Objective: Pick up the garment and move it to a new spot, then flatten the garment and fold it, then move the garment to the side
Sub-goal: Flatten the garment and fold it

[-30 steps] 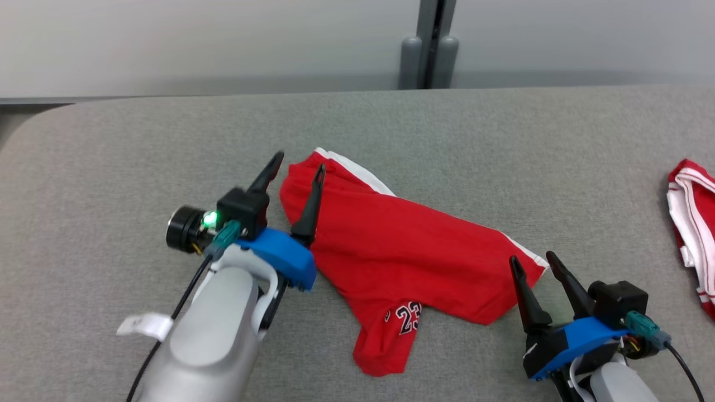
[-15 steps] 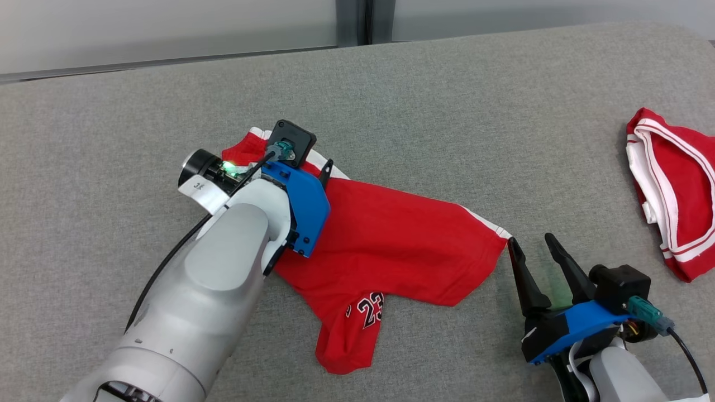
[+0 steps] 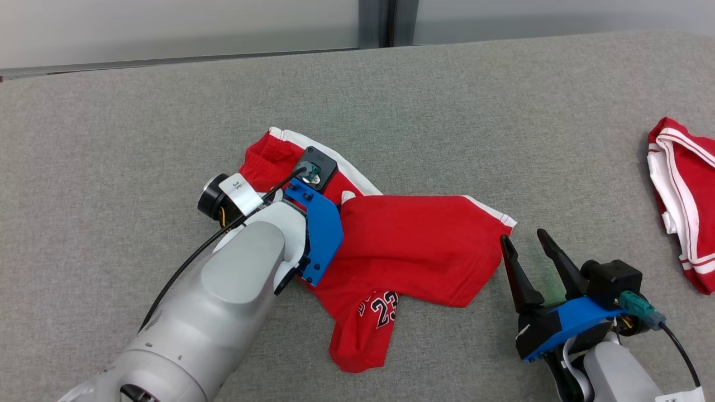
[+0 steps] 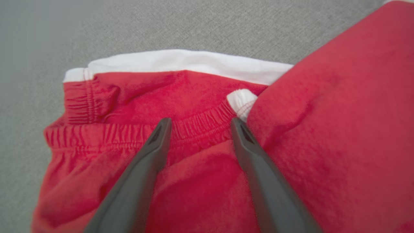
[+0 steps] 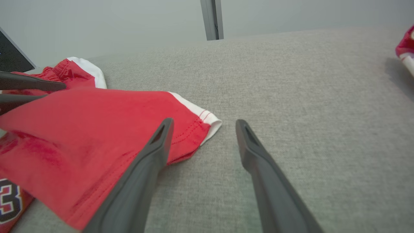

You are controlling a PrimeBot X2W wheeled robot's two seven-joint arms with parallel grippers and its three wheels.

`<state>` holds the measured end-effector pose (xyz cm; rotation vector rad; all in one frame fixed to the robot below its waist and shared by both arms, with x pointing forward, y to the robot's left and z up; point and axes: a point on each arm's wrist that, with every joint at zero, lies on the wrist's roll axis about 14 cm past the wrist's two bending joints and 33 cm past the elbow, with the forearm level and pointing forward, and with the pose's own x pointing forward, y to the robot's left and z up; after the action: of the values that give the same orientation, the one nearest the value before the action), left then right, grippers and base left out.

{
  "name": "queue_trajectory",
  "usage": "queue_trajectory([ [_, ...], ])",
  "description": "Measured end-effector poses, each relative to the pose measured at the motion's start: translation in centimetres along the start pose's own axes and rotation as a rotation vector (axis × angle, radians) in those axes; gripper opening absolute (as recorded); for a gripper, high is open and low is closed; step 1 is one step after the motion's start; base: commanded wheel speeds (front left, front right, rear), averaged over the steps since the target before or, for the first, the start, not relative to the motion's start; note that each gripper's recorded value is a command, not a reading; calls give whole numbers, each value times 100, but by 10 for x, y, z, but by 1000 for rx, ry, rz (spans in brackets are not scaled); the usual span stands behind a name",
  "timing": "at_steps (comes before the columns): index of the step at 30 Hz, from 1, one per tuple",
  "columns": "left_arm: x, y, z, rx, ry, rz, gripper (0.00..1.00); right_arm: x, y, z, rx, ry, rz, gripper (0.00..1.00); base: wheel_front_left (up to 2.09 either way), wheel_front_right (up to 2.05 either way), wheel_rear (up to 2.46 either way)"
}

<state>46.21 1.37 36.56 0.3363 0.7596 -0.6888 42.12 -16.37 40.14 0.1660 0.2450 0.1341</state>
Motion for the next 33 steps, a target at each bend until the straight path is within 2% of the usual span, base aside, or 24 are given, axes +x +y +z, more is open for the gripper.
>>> queue_trajectory([
  [9,0,-9,-15,96,59,-34,100,2,3,-2,-2,7,12,100,0,0,0],
  [14,3,-16,9,191,-88,-63,100,2,3,-6,3,19,11,100,0,0,0],
  [18,4,-25,17,237,-130,-89,100,0,4,-11,7,34,13,100,0,0,0],
  [22,6,-20,13,260,-103,-76,100,-1,5,-14,6,42,17,100,0,0,0],
  [31,12,-9,-7,234,21,-38,100,-4,3,-17,17,54,8,100,0,0,0],
  [32,12,-9,-9,225,35,-38,94,-4,3,-18,17,55,7,100,0,0,0],
  [33,12,-9,-11,216,51,-38,51,-4,3,-18,18,55,7,100,0,0,0],
])
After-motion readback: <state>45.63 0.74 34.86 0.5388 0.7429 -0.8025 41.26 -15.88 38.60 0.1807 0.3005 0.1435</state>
